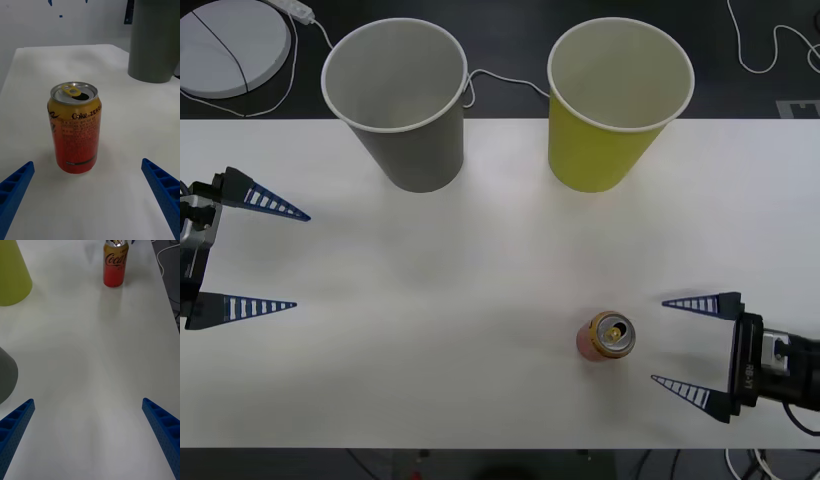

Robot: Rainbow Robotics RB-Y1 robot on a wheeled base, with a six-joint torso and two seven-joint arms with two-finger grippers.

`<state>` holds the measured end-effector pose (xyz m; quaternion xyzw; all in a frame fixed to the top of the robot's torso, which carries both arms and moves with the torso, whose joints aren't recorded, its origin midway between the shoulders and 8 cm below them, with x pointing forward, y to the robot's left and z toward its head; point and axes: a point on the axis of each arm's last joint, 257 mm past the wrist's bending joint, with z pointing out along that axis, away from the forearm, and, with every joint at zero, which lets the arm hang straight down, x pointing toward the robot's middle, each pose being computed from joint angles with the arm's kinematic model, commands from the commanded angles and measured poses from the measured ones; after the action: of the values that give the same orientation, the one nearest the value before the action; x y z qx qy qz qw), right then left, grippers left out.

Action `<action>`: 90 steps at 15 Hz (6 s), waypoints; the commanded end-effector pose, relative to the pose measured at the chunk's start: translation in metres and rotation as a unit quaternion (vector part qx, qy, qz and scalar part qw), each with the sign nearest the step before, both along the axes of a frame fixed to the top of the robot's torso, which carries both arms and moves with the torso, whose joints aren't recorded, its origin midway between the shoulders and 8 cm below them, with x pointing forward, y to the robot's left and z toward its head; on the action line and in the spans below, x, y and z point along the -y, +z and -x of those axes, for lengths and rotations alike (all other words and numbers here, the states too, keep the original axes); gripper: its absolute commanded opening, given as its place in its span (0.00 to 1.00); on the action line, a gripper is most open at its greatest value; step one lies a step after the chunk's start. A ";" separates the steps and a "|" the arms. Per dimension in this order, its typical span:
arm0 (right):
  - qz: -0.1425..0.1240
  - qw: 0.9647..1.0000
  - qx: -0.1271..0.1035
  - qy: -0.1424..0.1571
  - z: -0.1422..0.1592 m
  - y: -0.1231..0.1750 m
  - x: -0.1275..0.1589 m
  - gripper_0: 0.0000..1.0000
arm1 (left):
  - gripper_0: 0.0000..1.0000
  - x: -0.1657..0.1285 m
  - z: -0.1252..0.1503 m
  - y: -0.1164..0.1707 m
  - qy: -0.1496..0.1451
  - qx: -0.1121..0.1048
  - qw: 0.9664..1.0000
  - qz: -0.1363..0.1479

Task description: Put the can into the green bin and the plastic bottle into the gray bin

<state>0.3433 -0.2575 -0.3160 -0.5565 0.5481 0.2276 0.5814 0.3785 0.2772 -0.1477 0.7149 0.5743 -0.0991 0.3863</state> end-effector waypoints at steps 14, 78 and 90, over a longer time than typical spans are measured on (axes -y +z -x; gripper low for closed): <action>-0.050 0.998 -0.024 -0.006 -0.012 -0.029 -0.093 1.00 | 1.00 0.000 0.000 0.000 0.000 0.000 1.000 0.000; 0.181 0.881 -0.306 -0.311 -0.118 0.307 0.023 0.00 | 1.00 0.000 0.000 0.000 0.000 0.000 1.000 0.000; 0.220 0.874 -0.271 -0.338 -0.216 0.322 -0.055 0.00 | 1.00 0.000 0.000 0.000 0.000 0.000 1.000 0.000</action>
<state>0.5548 -0.2082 0.0067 -0.3678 0.8746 0.0342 0.3141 0.3786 0.2772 -0.1477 0.7149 0.5743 -0.0991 0.3864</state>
